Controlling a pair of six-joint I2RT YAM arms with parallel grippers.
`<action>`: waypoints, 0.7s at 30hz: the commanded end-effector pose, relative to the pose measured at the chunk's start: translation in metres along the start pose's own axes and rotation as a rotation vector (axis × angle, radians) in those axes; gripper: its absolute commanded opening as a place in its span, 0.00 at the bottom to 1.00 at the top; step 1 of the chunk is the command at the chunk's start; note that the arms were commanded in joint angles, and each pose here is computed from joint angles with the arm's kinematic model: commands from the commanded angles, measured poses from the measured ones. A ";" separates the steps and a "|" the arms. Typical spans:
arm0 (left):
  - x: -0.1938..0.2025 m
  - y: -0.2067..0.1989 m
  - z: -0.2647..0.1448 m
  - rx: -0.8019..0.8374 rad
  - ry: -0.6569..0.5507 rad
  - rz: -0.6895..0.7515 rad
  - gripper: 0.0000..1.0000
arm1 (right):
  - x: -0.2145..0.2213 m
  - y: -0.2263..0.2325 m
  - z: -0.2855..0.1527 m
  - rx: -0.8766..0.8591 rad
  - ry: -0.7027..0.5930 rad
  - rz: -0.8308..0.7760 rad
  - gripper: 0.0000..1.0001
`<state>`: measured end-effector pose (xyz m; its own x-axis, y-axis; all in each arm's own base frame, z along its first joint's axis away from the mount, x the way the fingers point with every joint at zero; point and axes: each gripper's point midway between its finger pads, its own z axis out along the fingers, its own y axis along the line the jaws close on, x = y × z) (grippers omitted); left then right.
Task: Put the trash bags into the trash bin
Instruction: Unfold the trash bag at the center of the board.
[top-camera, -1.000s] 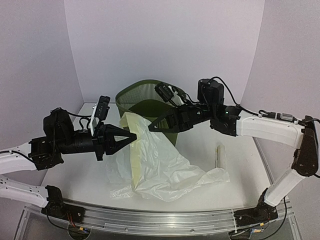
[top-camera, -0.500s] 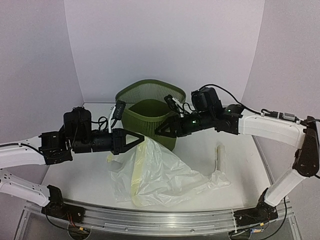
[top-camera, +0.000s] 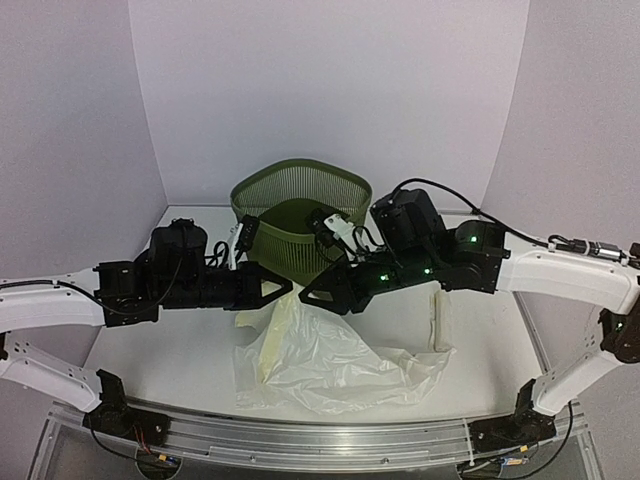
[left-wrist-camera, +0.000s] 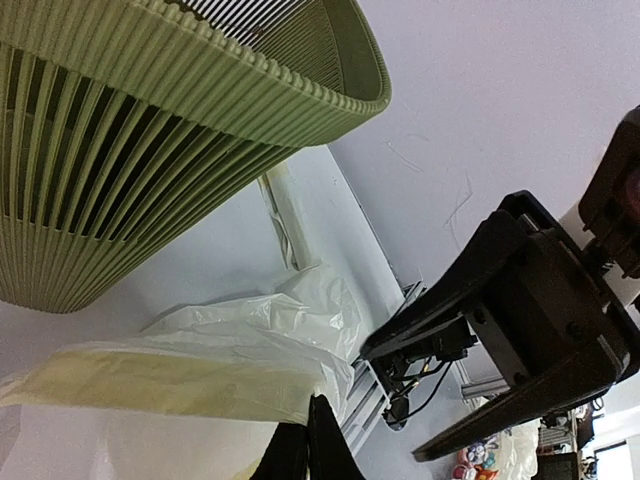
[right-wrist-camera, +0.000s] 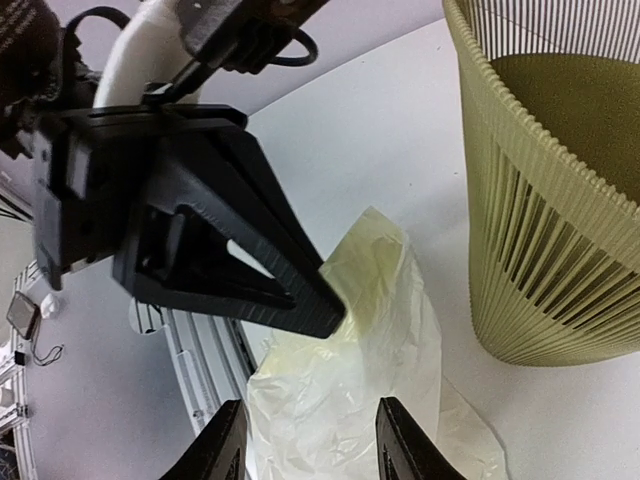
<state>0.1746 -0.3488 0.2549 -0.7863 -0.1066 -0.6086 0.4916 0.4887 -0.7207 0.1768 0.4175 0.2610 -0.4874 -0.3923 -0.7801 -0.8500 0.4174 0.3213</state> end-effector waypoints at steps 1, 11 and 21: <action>-0.015 -0.013 -0.002 0.005 -0.027 -0.072 0.00 | -0.005 -0.013 0.015 0.118 0.003 -0.055 0.43; -0.007 -0.009 0.004 -0.004 0.011 -0.123 0.00 | -0.004 -0.006 0.043 0.184 0.016 -0.114 0.38; -0.008 0.006 0.002 -0.088 -0.006 -0.155 0.00 | 0.001 -0.008 0.040 0.211 0.015 -0.108 0.00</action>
<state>0.1766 -0.3484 0.2374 -0.8593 -0.1428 -0.4912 0.3525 0.5306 -0.7709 0.1850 0.4462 0.2170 -0.4108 -0.5019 -0.7611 -0.8527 0.5070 0.1259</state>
